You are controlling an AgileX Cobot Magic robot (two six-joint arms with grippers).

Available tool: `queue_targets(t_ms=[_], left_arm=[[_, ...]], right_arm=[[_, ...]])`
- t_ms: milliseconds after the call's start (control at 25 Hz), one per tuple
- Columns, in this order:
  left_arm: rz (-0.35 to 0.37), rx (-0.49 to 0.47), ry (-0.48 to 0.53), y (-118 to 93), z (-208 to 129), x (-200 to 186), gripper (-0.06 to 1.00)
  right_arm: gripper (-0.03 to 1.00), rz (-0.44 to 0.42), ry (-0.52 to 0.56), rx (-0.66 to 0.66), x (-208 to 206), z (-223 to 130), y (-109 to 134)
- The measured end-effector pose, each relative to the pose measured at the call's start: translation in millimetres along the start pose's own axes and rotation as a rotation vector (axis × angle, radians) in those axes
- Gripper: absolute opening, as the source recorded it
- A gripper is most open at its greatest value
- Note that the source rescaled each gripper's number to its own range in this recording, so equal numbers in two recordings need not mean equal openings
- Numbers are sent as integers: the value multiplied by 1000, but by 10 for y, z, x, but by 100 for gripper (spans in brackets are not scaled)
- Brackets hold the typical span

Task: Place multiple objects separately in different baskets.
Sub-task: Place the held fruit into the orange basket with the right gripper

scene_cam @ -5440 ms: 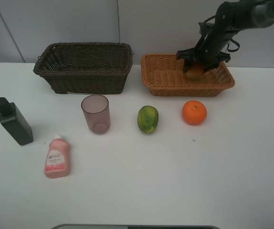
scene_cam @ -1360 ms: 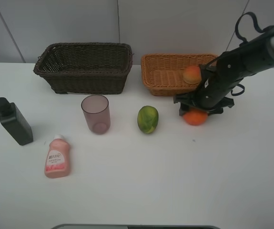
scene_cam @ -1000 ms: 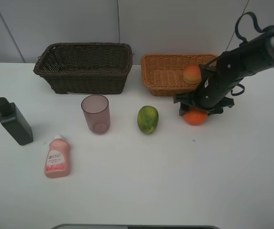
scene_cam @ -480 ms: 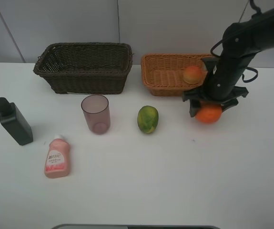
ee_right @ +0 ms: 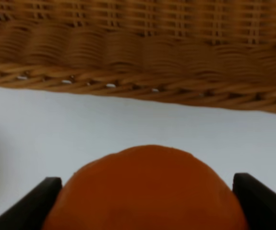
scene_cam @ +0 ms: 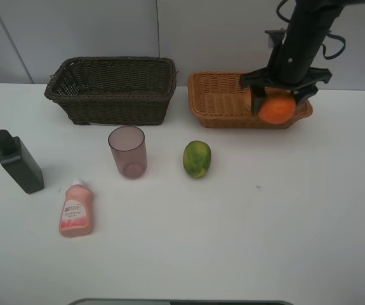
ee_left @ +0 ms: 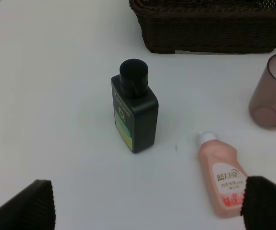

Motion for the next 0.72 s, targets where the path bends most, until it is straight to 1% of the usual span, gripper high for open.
queue_targets(t_ms=[120, 360, 720], left_arm=[[0, 0, 0, 0, 0, 0, 100], [0, 0, 0, 0, 0, 0, 100], [0, 0, 0, 0, 0, 0, 100]], right_arm=[[34, 7, -2, 4, 27, 202, 0], [34, 25, -64, 19, 97, 595, 17], [34, 63, -214, -11, 387, 997, 317]])
Point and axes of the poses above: a point on each arm's last joint axis where the gripper is mounted, x pointing out along that axis toward the gripper, y along the wrist's bending axis when the last joint is at zero, z = x × y, the point moved 8 cm from there along x, pointing out along that axis toward the gripper, and after that the axes turned 13 degrees about -x, right-handed, at the moved point
